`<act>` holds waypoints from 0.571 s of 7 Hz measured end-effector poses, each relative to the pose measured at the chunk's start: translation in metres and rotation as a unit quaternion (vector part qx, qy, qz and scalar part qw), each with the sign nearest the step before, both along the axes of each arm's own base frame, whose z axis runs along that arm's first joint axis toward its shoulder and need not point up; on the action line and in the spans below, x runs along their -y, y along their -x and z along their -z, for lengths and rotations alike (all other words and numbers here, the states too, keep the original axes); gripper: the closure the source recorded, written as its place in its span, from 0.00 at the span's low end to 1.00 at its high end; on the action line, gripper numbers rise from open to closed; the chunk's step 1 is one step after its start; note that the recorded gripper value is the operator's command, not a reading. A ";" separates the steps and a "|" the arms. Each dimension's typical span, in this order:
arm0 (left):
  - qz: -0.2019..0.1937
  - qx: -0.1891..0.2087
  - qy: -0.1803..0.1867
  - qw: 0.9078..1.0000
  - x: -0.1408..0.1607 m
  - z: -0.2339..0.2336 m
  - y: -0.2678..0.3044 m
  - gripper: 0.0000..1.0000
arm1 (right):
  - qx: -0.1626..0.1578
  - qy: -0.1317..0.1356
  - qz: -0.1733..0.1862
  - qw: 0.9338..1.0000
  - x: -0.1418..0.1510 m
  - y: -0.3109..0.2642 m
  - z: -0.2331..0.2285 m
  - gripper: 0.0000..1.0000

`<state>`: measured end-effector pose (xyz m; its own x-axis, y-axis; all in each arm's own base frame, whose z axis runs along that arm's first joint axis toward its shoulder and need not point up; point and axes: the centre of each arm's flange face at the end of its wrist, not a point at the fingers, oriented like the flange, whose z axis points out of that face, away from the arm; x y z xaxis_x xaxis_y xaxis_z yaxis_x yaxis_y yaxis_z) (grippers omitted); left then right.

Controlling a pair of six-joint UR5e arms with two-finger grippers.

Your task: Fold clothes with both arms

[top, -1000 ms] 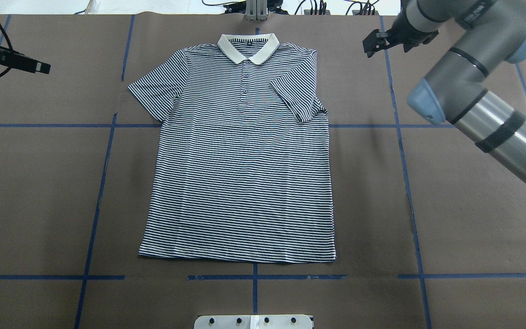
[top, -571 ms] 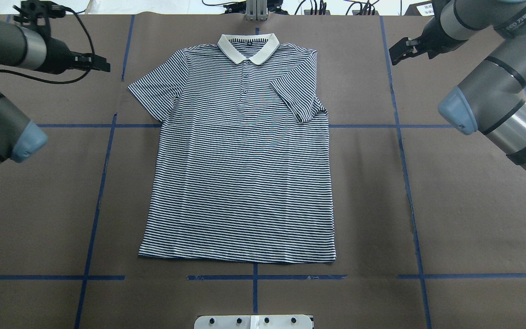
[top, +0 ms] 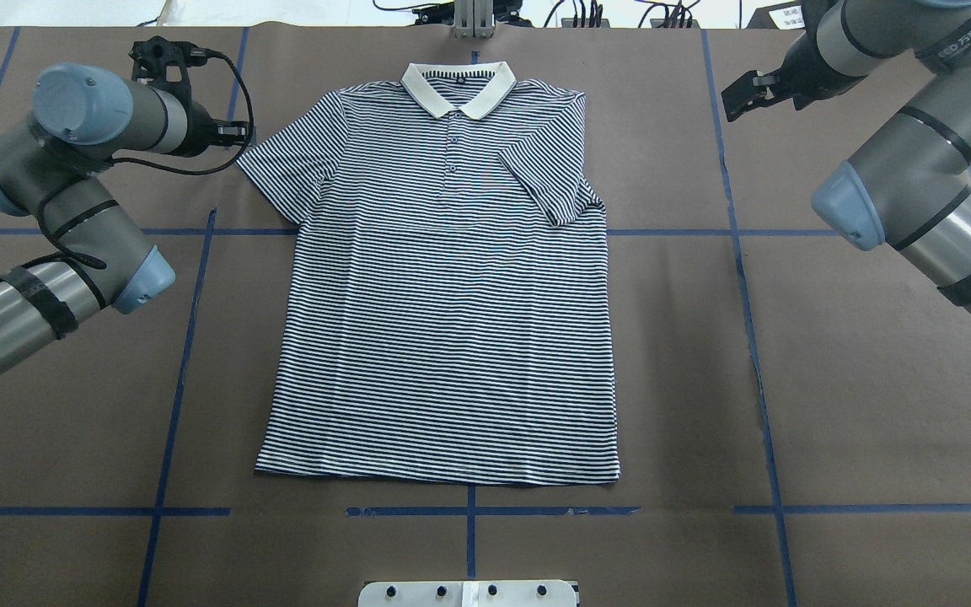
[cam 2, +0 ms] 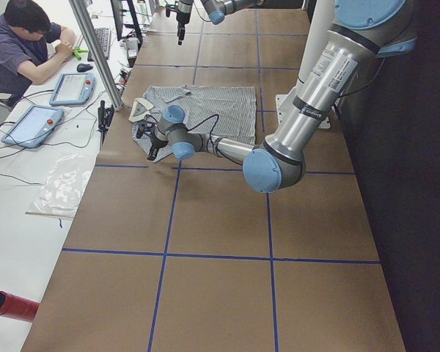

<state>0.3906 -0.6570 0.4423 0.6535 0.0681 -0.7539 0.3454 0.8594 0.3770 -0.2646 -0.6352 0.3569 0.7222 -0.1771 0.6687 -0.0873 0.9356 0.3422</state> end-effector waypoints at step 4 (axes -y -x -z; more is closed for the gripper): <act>-0.010 0.008 0.005 1.000 -0.003 -0.021 -0.020 0.56 | -0.002 0.001 0.000 1.000 0.001 0.001 -0.003 0.00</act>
